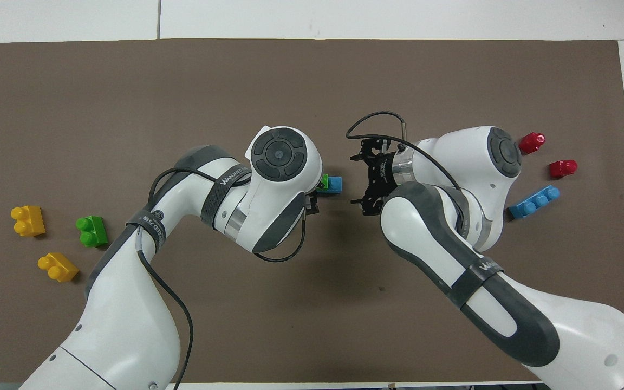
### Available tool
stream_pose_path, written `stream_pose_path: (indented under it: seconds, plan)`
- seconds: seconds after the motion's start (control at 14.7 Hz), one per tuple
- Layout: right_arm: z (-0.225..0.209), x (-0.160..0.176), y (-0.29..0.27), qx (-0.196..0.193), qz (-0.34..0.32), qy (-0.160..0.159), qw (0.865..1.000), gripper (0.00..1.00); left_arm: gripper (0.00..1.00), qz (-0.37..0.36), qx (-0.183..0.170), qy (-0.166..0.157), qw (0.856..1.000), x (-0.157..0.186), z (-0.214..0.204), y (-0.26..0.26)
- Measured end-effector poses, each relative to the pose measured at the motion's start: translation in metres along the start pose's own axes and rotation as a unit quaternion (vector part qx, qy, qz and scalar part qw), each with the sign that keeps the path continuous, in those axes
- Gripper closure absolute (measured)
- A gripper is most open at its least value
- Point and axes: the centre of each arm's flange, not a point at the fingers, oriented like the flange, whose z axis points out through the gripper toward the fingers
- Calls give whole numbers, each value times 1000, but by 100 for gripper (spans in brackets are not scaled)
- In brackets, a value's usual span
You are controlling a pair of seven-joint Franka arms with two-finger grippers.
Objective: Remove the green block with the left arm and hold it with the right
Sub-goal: 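Position the left gripper over the green end while the right gripper reaches the blue end, then close the left gripper on the green brick while the right gripper grips the blue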
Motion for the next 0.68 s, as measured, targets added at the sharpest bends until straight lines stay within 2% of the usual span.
stream_pose_path:
  seconds: [0.68]
  plan:
    - [48, -5, 5, 23, -2, 6, 1000, 0, 0, 5, 5, 12, 1000, 4, 18, -4]
